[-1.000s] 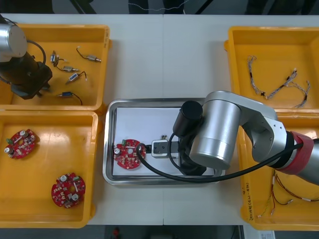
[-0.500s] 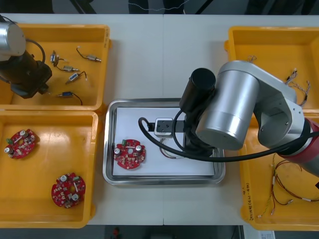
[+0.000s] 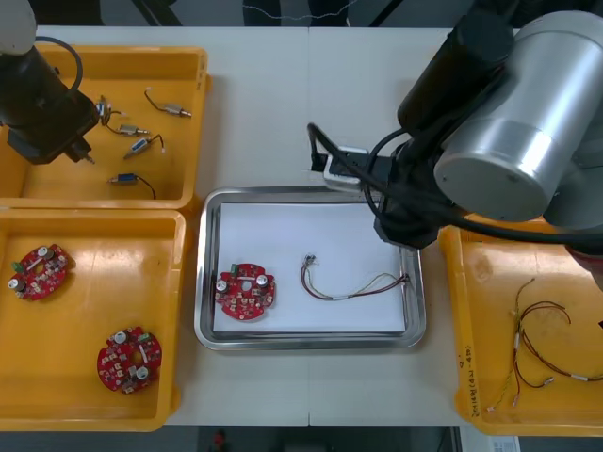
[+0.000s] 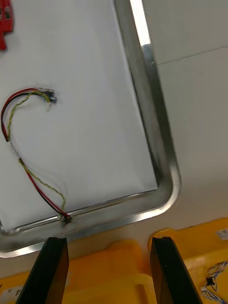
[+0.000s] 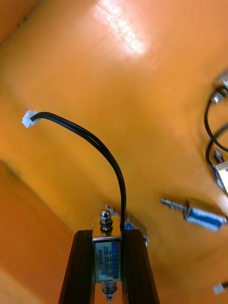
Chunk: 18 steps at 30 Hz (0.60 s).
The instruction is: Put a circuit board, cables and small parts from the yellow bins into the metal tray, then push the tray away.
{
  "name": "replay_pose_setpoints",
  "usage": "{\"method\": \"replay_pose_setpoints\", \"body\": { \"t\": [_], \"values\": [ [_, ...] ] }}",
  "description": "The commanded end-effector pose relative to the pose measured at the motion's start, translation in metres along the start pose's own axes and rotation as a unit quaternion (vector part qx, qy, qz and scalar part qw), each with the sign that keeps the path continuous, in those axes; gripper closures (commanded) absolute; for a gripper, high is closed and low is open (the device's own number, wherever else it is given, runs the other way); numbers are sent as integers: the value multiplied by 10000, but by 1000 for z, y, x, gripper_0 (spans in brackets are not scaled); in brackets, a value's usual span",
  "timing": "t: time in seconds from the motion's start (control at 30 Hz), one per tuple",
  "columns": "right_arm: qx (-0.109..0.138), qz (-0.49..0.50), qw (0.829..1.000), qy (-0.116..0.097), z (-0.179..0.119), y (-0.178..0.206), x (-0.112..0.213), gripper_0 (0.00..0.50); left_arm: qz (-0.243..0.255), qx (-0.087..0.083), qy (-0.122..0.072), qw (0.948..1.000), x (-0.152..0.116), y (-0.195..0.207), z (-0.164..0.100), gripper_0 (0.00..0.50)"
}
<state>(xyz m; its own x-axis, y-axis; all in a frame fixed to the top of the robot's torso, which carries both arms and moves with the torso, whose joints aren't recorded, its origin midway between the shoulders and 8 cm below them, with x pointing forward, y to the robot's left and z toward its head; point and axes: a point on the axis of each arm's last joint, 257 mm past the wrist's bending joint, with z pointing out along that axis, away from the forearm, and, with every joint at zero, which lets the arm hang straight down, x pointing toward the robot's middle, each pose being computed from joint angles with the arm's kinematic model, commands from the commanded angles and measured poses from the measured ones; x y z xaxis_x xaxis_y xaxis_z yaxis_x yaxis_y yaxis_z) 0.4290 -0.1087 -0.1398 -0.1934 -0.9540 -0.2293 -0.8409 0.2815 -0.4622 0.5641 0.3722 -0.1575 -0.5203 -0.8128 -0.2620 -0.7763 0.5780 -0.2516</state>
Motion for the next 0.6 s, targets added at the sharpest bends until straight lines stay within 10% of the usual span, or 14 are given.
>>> {"method": "replay_pose_setpoints", "body": {
  "t": [0.03,0.3,0.6],
  "values": [
    [433,432,9977,-277,-31,-39,2,0,655,123,-308,9973,-13,-14,-53,500],
    [844,1248,9880,-335,-53,-92,31,0,1339,135,-186,9907,39,-34,-82,498],
    [1178,2543,9597,-201,-66,-152,88,0,2293,570,-231,9714,120,-81,-97,496]
  ]
}}
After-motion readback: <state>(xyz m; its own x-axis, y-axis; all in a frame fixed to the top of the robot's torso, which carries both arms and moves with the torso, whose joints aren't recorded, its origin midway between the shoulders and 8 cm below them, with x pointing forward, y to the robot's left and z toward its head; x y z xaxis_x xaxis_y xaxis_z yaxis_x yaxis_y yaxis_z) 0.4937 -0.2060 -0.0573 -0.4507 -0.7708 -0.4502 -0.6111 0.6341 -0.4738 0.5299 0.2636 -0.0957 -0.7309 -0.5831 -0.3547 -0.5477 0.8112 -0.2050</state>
